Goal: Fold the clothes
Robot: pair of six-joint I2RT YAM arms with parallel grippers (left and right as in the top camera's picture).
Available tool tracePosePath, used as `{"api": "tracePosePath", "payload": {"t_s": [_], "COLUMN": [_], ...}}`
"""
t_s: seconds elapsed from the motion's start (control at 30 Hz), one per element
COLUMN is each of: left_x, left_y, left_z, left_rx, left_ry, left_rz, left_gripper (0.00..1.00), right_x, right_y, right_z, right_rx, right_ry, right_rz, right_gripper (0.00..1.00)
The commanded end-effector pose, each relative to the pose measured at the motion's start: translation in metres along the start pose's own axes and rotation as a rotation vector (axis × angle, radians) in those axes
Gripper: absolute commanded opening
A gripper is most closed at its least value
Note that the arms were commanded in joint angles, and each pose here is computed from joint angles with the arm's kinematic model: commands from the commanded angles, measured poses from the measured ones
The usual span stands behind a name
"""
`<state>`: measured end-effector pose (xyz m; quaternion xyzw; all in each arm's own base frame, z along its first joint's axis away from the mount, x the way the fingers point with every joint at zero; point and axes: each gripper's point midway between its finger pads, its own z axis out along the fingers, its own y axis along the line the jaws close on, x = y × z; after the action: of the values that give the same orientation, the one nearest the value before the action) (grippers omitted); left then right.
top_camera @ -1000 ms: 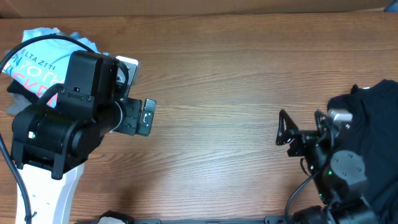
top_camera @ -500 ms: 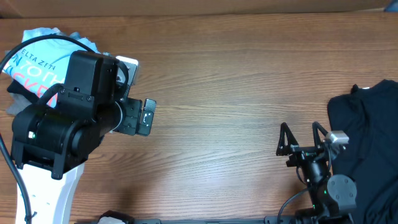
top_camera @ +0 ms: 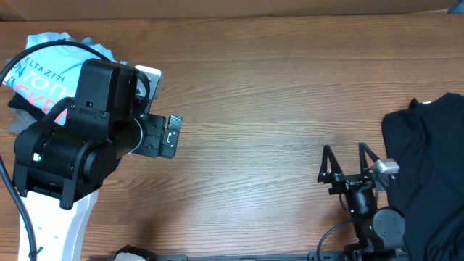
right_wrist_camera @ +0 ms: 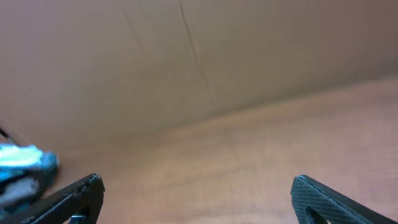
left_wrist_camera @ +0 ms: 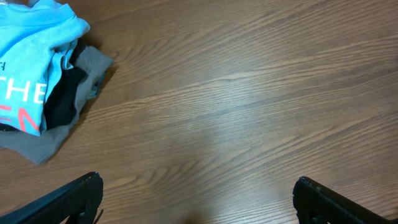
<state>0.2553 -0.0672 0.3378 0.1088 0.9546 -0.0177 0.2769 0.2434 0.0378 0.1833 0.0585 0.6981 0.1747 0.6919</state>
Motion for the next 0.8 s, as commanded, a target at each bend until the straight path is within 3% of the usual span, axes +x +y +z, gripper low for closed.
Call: {"api": "tracePosePath", "payload": {"t_s": [0.0, 0.77], "left_x": [-0.004, -0.004], "left_y": [0.002, 0.001], "left_z": [-0.001, 0.0], "left_rx": [-0.011, -0.011], "left_ry": [-0.01, -0.006], "left_rz": [-0.02, -0.02], "left_gripper": [1.0, 1.0], "right_x": [0.003, 0.013], "right_y": [0.0, -0.004], "right_z": [0.0, 0.0], "right_rx": [-0.008, 0.008], "right_ry": [-0.001, 0.042], "right_rz": [0.0, 0.001], "right_gripper": [1.0, 1.0]}}
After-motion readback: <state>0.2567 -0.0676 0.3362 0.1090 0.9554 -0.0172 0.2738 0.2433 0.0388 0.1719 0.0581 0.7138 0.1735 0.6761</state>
